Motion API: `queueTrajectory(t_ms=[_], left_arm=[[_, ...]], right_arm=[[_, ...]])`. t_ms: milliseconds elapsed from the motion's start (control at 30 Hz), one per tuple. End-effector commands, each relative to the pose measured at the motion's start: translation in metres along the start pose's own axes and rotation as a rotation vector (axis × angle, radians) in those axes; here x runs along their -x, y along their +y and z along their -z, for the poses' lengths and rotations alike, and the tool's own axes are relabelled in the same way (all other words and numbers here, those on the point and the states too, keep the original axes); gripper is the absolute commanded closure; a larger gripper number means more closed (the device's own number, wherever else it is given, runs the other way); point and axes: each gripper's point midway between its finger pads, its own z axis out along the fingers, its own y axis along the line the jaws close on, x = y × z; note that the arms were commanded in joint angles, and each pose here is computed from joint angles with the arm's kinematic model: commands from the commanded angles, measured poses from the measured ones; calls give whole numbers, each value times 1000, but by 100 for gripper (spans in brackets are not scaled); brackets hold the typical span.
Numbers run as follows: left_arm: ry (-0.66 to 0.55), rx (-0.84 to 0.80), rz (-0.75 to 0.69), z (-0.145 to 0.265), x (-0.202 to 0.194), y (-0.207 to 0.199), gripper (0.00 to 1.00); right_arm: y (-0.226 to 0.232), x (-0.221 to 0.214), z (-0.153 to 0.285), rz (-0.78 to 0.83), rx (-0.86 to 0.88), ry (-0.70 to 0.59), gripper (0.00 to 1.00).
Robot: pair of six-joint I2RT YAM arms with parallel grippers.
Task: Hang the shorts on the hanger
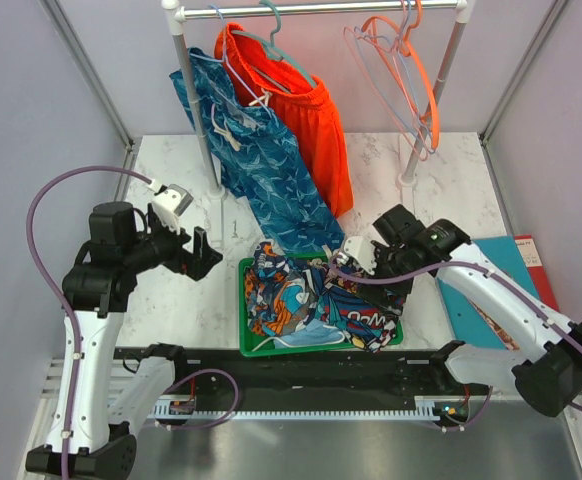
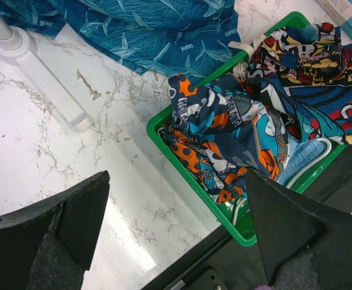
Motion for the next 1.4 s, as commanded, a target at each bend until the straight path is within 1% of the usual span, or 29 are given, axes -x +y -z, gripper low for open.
queueTrajectory(t_ms=[0, 200, 300, 333, 367, 400, 467, 500, 533, 600, 700, 800, 833, 900, 933, 967, 1000, 1067, 1100, 1167, 1200, 1267, 1300, 1367], left_arm=[[-5, -66, -41, 0, 2, -9, 0], [-4, -83, -36, -2, 4, -10, 0], [0, -87, -34, -3, 1, -11, 1], [1, -89, -33, -3, 0, -11, 0], [1, -99, -34, -3, -1, -13, 0], [5, -100, -33, -4, -2, -13, 0], [9, -108, -27, -5, -5, -14, 0], [16, -115, -25, -5, -7, -15, 0], [16, -119, -25, -6, -8, -15, 0], [24, -131, -25, -7, -12, -17, 0], [27, -137, -38, -8, -13, -17, 0], [14, -150, -61, -7, -9, -18, 1], [8, -161, -67, -8, -7, -19, 0], [-16, -198, -92, -7, -1, -25, 0], [-24, -217, -104, -7, 0, -28, 0], [-46, -257, -131, -5, 4, -34, 0], [-58, -278, -145, -5, 7, -37, 0], [-98, -332, -195, -4, 13, -45, 0], [-114, -345, -211, -4, 16, -47, 0], [-156, -374, -259, -4, 24, -50, 1], [-172, -382, -276, -4, 27, -50, 0], [-202, -415, -304, -4, 33, -54, 0], [-221, -427, -319, -6, 38, -55, 0], [-240, -473, -323, -7, 45, -60, 1]], right_arm=[[-20, 33, -5, -11, -76, -76, 8], [-30, 53, -22, 28, -102, -73, 17], [-37, 59, -30, 29, -120, -76, 25], [-41, 60, -32, 30, -137, -72, 33], [-45, 62, -34, 32, -149, -71, 38], [-47, 62, -34, 33, -156, -69, 53], [-51, 65, -29, 34, -179, -74, 71], [-52, 66, -26, 33, -184, -76, 84], [-51, 68, -19, 40, -192, -82, 88], [-52, 72, -5, 54, -214, -105, 100], [-54, 84, 27, 80, -266, -164, 100], [-53, 107, 72, 101, -321, -280, 100], [-53, 121, 95, 111, -347, -343, 100], [-50, 131, 119, 120, -364, -397, 100], [-49, 141, 142, 121, -387, -445, 100], [-48, 146, 152, 124, -391, -464, 100], [-46, 156, 177, 136, -417, -523, 100], [-43, 163, 195, 139, -427, -558, 100], [-40, 170, 216, 151, -449, -610, 100], [-35, 174, 234, 165, -458, -650, 100], [-32, 178, 252, 173, -478, -693, 100], [-27, 180, 265, 181, -478, -723, 100], [-22, 182, 278, 193, -486, -759, 100], [-17, 184, 289, 208, -487, -796, 100]])
